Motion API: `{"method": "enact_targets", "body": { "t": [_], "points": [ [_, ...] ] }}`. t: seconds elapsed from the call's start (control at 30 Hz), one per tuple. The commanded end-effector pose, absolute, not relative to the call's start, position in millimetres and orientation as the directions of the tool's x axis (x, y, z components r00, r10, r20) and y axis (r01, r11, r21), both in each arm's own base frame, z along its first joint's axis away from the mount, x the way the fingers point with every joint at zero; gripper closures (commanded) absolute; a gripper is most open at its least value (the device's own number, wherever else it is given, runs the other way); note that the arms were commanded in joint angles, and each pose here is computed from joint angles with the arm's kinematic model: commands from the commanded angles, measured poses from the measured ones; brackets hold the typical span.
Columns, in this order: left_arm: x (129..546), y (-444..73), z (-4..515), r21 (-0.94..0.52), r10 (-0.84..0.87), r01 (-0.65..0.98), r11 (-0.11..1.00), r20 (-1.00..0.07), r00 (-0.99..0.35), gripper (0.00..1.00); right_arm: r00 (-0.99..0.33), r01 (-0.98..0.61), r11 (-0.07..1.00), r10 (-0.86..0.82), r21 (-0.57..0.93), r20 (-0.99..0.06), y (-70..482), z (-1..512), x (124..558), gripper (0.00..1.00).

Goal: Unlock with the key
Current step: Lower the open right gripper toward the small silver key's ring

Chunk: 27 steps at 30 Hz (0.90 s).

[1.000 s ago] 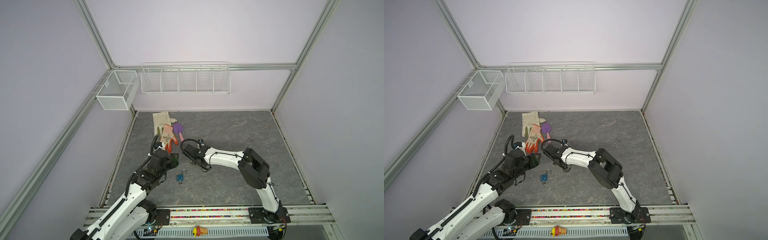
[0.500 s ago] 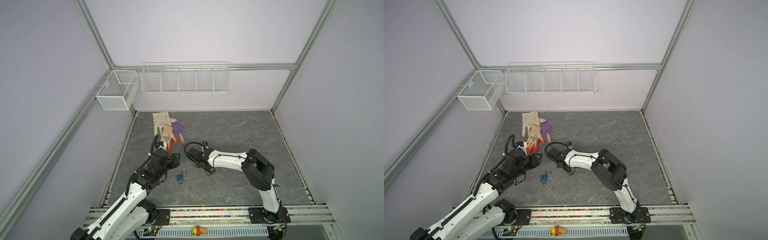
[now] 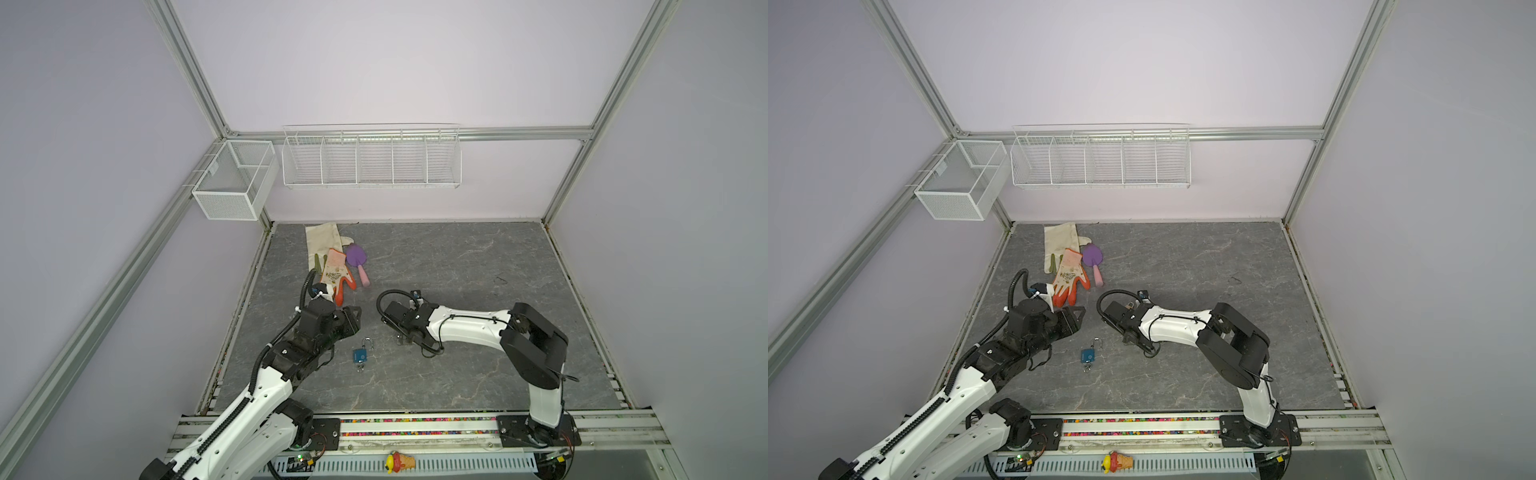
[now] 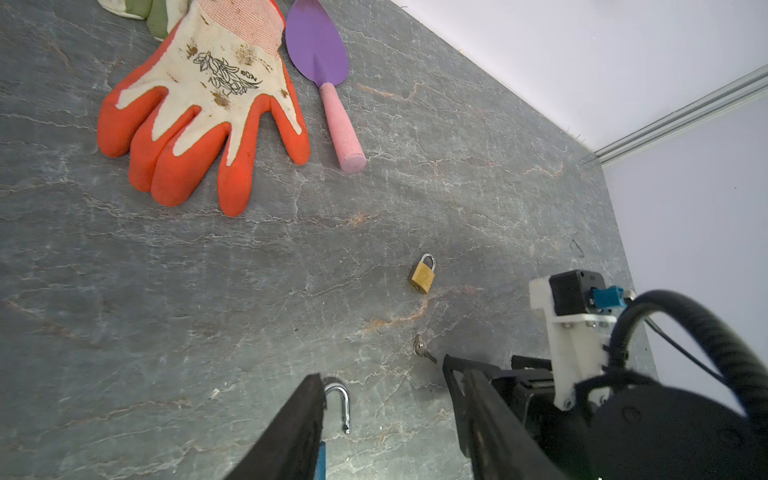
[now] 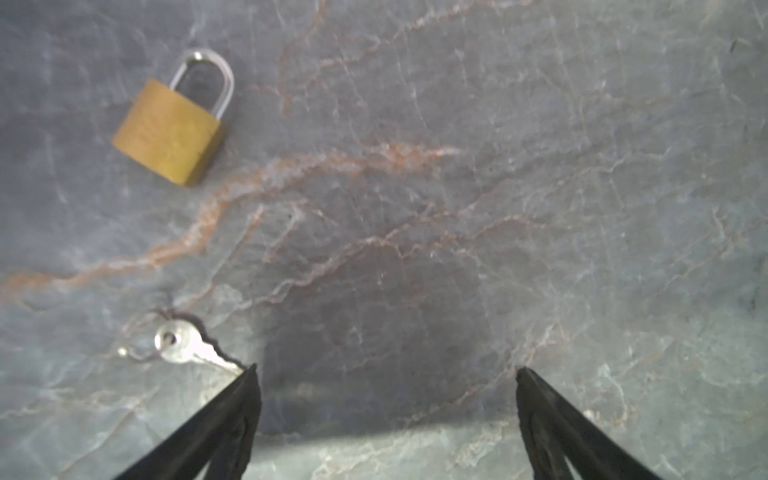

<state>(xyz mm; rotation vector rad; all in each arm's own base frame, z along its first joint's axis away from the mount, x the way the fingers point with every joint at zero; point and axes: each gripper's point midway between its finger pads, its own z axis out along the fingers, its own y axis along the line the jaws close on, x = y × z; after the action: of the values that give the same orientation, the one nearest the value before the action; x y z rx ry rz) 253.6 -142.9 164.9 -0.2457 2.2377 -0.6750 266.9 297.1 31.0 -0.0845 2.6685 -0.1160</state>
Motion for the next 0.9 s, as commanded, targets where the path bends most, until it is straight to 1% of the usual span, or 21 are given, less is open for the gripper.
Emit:
{"method": "enact_targets", "body": {
  "t": [0.0,0.13,0.4,0.67,0.77,0.87],
  "points": [
    [253.7,-141.5,185.8,-0.554,-0.393,0.043,0.831,-0.641,-0.659,0.46,-0.888,-0.065,0.994,-0.097,-0.086,-0.450,302.2,33.6,276.4,0.04],
    [252.0,-136.9,183.4,-0.539,-0.389,0.033,0.841,-0.648,-0.655,0.46,-0.894,-0.114,0.989,-0.143,-0.094,-0.424,311.3,27.3,280.1,0.04],
    [250.0,-131.3,183.3,-0.518,-0.381,0.023,0.855,-0.658,-0.649,0.45,-0.908,-0.125,0.989,-0.146,-0.080,-0.392,320.4,12.0,287.4,0.04],
    [247.9,-125.6,184.7,-0.499,-0.375,0.016,0.866,-0.670,-0.641,0.44,-0.903,-0.236,0.971,-0.227,-0.020,-0.365,347.3,3.2,274.5,0.05],
    [246.3,-124.9,183.1,-0.494,-0.369,0.014,0.869,-0.668,-0.646,0.44,-0.906,-0.249,0.968,-0.248,-0.040,-0.344,343.7,2.1,266.6,0.05],
    [245.4,-124.1,183.1,-0.494,-0.369,0.013,0.870,-0.668,-0.646,0.44,-0.916,-0.220,0.972,-0.234,-0.080,-0.327,326.9,1.8,260.3,0.05]
  ]
}}
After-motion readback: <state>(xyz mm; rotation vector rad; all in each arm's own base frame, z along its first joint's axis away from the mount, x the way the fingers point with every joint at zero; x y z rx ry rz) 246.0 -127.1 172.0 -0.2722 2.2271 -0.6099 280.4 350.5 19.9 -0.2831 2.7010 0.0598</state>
